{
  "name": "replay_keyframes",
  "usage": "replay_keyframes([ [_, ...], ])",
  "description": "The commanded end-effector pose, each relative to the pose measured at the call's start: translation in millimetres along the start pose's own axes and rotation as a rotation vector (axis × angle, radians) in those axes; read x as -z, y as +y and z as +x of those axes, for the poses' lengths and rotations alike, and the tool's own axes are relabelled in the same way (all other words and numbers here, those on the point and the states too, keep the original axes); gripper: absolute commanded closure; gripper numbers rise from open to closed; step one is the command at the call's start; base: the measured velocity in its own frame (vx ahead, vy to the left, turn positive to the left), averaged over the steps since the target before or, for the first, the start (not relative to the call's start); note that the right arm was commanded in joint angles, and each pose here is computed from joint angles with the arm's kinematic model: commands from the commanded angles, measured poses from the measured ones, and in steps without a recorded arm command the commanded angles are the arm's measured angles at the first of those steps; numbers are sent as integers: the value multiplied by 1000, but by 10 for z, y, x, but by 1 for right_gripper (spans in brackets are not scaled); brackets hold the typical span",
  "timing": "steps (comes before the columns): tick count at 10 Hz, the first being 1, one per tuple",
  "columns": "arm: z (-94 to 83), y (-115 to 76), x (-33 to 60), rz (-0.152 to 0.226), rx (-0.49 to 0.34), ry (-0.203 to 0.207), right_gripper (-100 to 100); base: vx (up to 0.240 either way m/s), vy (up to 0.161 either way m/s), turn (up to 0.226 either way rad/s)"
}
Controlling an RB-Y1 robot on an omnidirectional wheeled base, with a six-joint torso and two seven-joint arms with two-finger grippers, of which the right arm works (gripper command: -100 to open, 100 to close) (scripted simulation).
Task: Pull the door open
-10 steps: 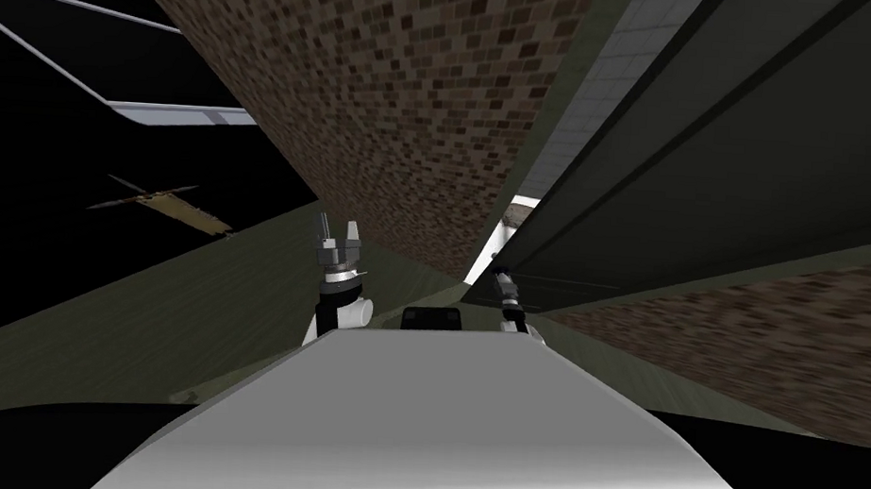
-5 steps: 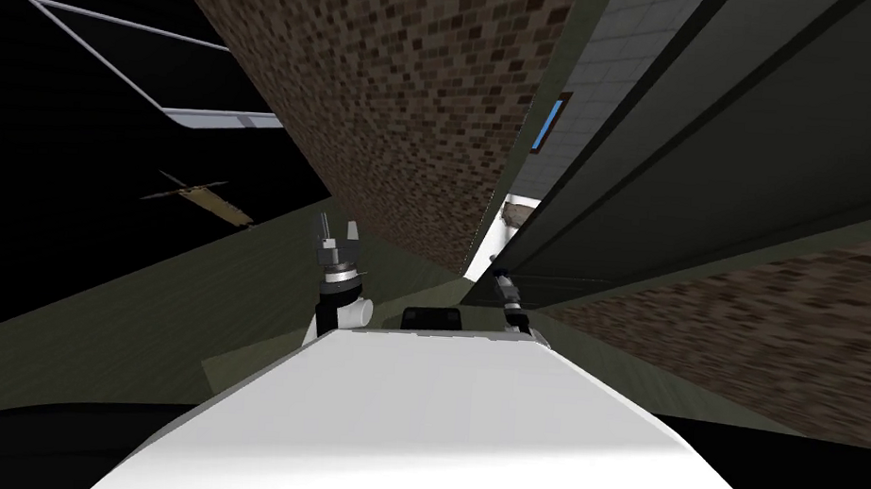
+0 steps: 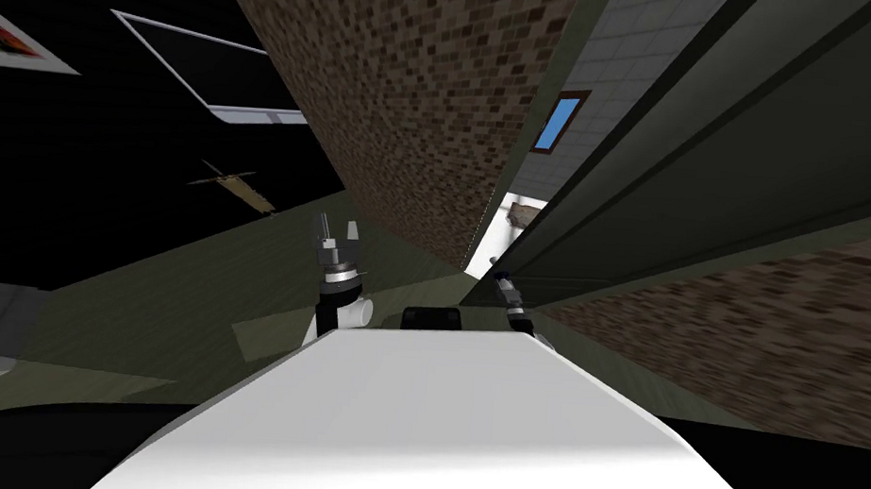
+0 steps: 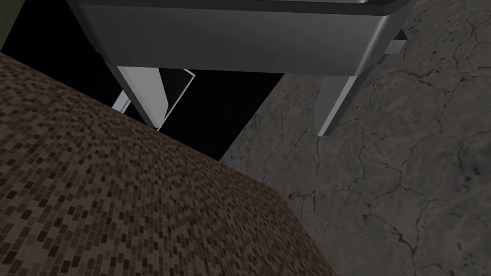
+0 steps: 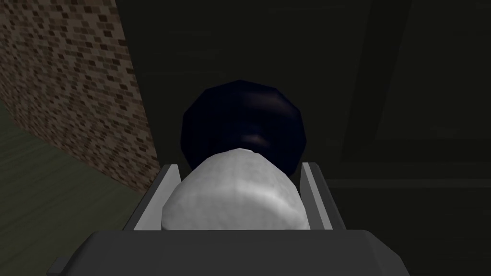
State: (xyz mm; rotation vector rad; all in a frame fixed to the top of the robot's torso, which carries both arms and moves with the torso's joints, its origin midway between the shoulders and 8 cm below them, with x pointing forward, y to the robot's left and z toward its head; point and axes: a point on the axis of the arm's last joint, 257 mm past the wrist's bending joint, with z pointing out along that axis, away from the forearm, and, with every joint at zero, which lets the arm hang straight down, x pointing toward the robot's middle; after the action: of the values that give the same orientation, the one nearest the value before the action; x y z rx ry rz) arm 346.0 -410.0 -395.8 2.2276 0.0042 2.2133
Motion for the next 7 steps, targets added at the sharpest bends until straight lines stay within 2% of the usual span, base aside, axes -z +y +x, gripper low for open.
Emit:
replay_keyframes([
  [1,29,10,97,25,0,6,100,-253,-89,170],
  [3,38,5,191,53,-2,7,100,-249,-66,165],
  [4,13,0,164,43,-1,1,100,-110,-32,29],
  [5,-1,-4,249,58,-3,-2,100,-144,-36,163],
  [7,4,3,294,66,-2,0,100,-203,-77,150],
])
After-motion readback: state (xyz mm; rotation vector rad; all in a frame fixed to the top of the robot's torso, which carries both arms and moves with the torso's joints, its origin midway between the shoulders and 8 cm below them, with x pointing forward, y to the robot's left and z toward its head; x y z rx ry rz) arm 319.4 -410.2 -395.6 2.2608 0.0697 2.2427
